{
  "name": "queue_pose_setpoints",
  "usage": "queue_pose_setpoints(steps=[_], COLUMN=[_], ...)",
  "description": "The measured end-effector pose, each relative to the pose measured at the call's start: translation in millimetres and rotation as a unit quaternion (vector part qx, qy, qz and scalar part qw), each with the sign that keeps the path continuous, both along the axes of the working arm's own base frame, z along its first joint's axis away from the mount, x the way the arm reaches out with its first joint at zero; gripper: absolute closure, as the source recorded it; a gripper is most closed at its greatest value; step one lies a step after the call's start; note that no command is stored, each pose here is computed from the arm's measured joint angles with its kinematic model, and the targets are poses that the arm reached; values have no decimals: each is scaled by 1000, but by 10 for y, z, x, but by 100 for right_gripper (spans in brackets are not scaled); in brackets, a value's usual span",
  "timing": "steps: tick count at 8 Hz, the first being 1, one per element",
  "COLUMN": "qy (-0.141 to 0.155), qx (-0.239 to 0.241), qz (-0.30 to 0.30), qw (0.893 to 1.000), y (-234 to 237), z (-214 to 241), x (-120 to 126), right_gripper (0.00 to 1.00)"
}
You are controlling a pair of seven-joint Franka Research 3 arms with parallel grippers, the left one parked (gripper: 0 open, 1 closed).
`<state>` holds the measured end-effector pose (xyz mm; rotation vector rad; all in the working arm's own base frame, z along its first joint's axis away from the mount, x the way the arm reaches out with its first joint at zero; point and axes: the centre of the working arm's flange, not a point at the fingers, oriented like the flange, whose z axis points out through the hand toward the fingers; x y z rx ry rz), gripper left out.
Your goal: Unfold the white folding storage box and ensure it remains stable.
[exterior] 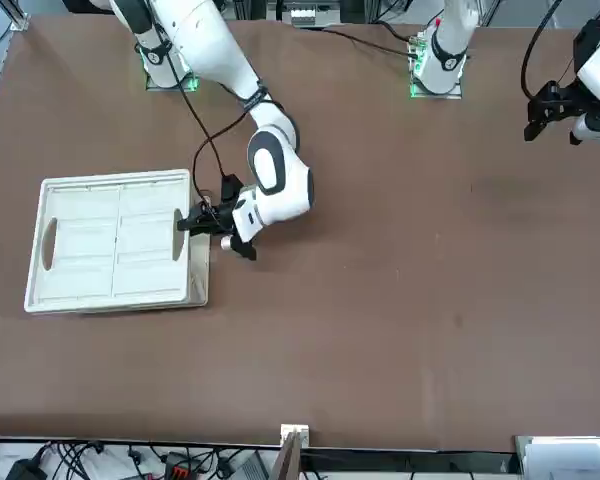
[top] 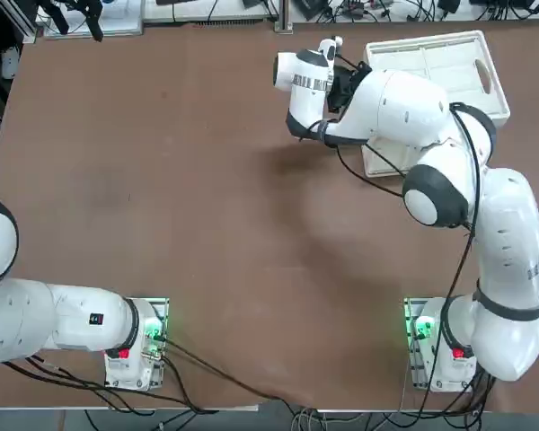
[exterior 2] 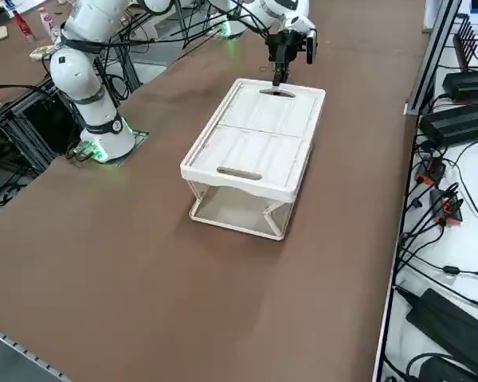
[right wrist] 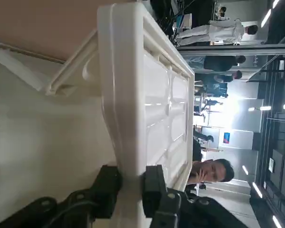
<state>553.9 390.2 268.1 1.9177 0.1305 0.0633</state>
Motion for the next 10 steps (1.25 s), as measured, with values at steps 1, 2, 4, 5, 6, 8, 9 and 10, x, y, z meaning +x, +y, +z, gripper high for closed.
queue_pose_setpoints(steps=[1,2,4,5,6,8,9,10], qy=[9,21,27,28,31,36,38,38], qx=[-2,-5,-9,-12,-15,-25,-31,-34], qz=[2,5,5,4,3,-2,-5,-7], qw=[1000,1000,1000,1000,999,999,999,999], y=[-1,-2,5,7,6,13,20,23], z=[1,3,5,3,4,-1,-6,-11], x=[-4,-11,-30,-40,-51,-98,-127,-142], right_gripper=[70,70,70,70,70,70,70,70])
